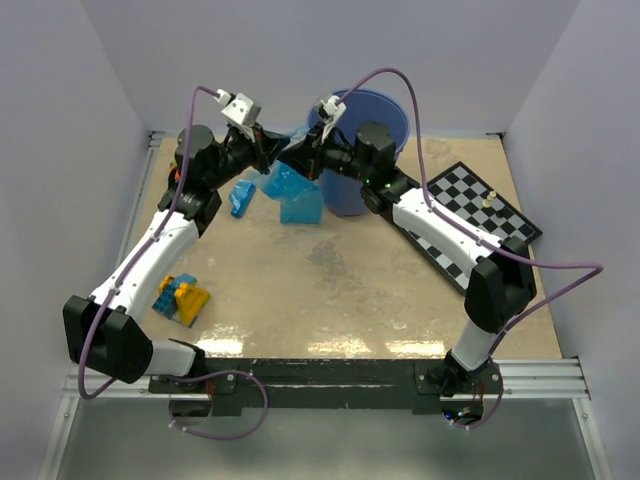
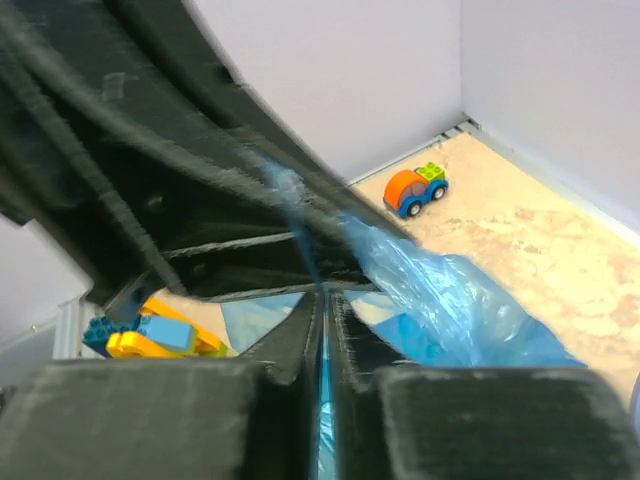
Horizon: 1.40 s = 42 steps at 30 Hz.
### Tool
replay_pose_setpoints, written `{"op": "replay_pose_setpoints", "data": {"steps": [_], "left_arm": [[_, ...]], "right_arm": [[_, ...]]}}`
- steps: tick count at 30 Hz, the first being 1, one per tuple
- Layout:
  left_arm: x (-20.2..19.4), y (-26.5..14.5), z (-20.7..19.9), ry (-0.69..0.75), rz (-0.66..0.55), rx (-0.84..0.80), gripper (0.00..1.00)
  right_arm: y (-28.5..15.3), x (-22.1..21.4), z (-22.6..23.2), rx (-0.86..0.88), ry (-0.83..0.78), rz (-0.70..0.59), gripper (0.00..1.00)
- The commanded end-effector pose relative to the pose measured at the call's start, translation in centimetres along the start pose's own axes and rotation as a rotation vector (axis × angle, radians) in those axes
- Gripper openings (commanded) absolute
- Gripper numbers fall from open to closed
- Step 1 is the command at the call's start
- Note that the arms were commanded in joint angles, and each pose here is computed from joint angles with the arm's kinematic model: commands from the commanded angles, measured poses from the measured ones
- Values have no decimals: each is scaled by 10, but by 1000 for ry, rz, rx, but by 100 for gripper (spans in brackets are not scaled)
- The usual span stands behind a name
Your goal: Put the trash bags into the trash bin
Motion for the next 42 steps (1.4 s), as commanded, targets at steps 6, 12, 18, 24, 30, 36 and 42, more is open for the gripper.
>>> {"op": "replay_pose_setpoints", "data": {"steps": [6, 12, 18, 24, 30, 36, 42], "left_arm": [[31, -29, -12, 150, 1, -12, 17], [34, -74, 0, 393, 115, 73, 74], [31, -106, -1, 339, 126, 130, 82], [-33, -93, 4, -162, 211, 126, 77], [-45, -52, -4, -270, 94, -78, 100], [-20, -16, -2, -328, 36, -159, 95], [-22, 6, -6, -284, 44, -213, 60]], "right_arm": [[-7, 55, -19, -171, -56, -136, 0], [-16, 54, -27, -215, -62, -129, 0], [-16, 49, -27, -212, -35, -123, 0], [-17, 57, -15, -146, -42, -135, 0], [-14, 58, -11, -120, 1, -140, 0], [-15, 52, -15, -144, 7, -133, 0], [-15, 48, -17, -146, 18, -125, 0]]}}
Point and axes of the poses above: each gripper's point midway between its finger pads, its own y axis out along the fingers, its own z axis along the line the jaws close on, x = y × z, the point moved 2 cm from there along -y, back along the fingers, and after that the axes turned 7 degrees about -y, right-handed, at the moved point
